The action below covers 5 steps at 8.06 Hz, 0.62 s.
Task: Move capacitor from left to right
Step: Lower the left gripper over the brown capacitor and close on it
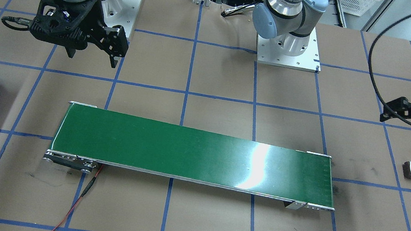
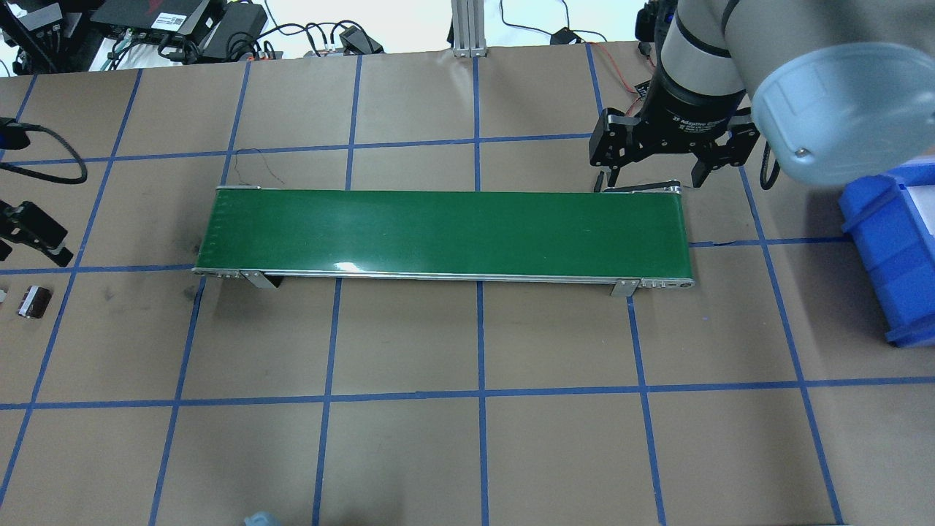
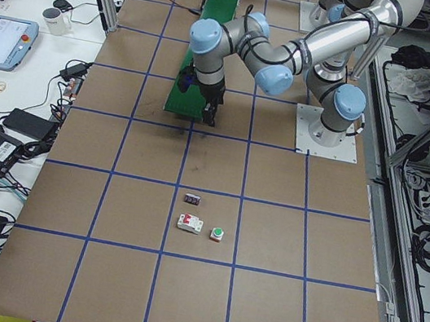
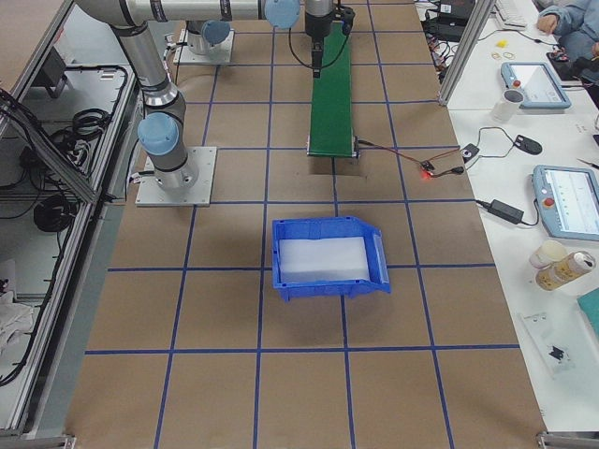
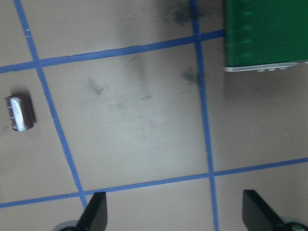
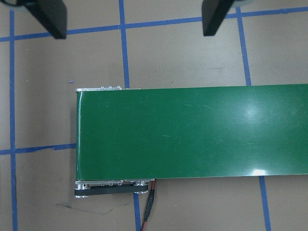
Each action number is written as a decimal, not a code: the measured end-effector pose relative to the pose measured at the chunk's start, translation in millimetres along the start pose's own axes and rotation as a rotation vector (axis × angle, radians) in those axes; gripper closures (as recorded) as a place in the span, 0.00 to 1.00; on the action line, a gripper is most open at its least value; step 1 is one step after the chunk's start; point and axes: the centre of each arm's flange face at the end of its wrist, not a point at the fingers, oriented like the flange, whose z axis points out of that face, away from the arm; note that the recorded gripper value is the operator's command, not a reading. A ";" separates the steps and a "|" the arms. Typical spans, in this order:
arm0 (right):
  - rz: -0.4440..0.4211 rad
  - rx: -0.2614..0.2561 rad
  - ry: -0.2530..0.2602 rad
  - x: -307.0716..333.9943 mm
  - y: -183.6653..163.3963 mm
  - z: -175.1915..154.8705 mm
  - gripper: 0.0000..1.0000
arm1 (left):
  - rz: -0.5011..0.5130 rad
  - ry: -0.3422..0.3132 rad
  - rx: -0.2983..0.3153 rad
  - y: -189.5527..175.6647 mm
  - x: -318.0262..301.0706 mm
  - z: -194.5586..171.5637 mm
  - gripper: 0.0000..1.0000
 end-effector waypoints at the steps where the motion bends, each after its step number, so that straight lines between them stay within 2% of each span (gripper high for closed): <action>1: 0.000 -0.001 0.000 0.0 0.0 0.2 0.00 | 0.012 -0.028 0.028 -2.6 -46.3 20.8 0.00; 3: 0.000 -0.001 0.000 0.0 0.2 0.0 0.00 | 0.015 -0.056 0.054 -5.5 -115.9 68.8 0.00; 5: 0.000 0.000 0.002 0.2 0.2 -0.1 0.00 | 0.000 -0.040 0.043 -9.3 -146.8 109.3 0.00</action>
